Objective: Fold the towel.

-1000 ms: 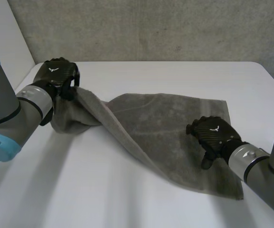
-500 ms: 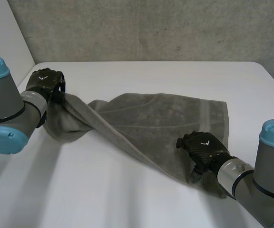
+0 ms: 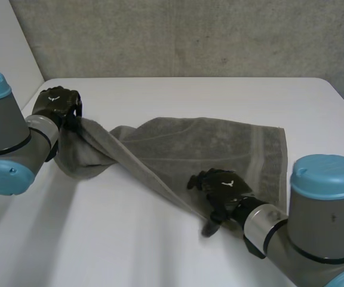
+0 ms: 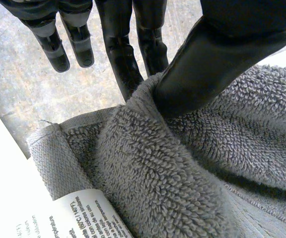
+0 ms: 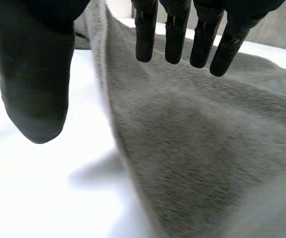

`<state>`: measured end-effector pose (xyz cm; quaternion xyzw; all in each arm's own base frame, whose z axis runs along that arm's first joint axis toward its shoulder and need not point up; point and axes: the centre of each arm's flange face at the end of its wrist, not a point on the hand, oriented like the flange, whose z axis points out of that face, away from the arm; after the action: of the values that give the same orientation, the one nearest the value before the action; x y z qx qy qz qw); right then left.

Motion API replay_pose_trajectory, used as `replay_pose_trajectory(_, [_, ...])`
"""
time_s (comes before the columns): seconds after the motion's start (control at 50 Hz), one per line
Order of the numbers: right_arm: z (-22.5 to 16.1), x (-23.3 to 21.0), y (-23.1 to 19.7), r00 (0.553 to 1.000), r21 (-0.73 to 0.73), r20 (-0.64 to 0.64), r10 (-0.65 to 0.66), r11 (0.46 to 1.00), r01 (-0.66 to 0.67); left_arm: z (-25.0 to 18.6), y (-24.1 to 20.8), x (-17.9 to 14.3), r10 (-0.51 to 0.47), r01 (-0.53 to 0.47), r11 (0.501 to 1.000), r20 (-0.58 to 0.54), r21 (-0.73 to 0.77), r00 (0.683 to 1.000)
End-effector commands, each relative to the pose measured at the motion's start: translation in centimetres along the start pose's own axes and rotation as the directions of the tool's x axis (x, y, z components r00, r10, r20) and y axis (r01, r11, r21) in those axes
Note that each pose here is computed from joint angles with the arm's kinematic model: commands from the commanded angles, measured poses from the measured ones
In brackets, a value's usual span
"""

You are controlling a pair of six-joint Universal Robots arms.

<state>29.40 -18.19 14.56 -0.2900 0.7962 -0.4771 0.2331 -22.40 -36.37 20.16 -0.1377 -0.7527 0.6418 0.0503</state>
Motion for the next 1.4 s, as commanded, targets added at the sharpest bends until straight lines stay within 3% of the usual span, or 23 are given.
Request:
replay_pose_trajectory(0.02, [0.9, -1.5, 0.5, 0.999, -0.011, 0.037, 0.016, 1.000, -0.015, 0.0, -0.2, 0.0, -0.001, 0.001, 1.000, 0.000, 0.008, 1.000])
replay_pose_trajectory(0.2, [3.6, -0.1, 1.1, 0.996, 0.021, -0.087, -0.003, 1.000, 0.005, 0.0, -0.3, 0.0, -0.002, 0.002, 1.000, 0.000, 0.009, 1.000])
replay_pose_trajectory(0.36, [4.8, 0.8, 1.1, 0.993, 0.051, -0.114, 0.002, 0.999, 0.004, -0.2, -0.8, -0.2, -0.013, 0.013, 1.000, 0.004, 0.018, 1.000])
replay_pose_trajectory(0.46, [3.9, 3.0, -0.8, 0.990, 0.098, -0.132, 0.041, 0.995, -0.028, -0.5, -1.1, -0.6, -0.035, 0.035, 0.999, 0.013, 0.019, 0.999])
replay_pose_trajectory(0.56, [1.1, 7.0, -5.6, 0.995, 0.221, -0.085, 0.053, 0.975, -0.033, -1.7, -1.2, -0.6, -0.041, 0.041, 0.999, 0.008, 0.012, 0.999])
replay_pose_trajectory(0.68, [-0.4, 8.3, -6.4, 0.998, 0.126, -0.026, 0.064, 0.990, -0.060, -4.4, -0.9, 0.5, -0.034, 0.034, 0.999, -0.027, -0.012, 0.999])
replay_pose_trajectory(0.74, [-0.2, 9.7, -7.2, 0.998, 0.112, -0.056, -0.007, 0.994, 0.014, -5.7, -0.6, 1.2, -0.032, 0.031, 0.999, -0.057, -0.023, 0.998])
replay_pose_trajectory(0.78, [0.5, 11.8, -7.6, 0.982, 0.095, -0.150, -0.111, 0.987, 0.126, -6.3, -0.3, 1.9, -0.030, 0.028, 0.999, -0.088, -0.030, 0.996])
replay_pose_trajectory(0.9, [1.7, 13.2, -7.0, 0.950, 0.027, -0.249, -0.190, 0.979, 0.203, -7.3, 0.4, 3.2, -0.030, 0.024, 0.999, -0.137, -0.044, 0.990])
replay_pose_trajectory(1.2, [2.4, 10.9, -2.1, 0.978, -0.064, -0.207, 0.025, 0.997, -0.039, -6.6, 1.0, 2.6, -0.033, 0.028, 0.999, -0.119, -0.042, 0.992])
replay_pose_trajectory(1.4, [1.0, 10.1, -1.1, 0.976, -0.079, -0.207, 0.063, 0.994, -0.081, -5.9, 0.3, 1.7, -0.035, 0.034, 0.999, -0.089, -0.015, 0.995])
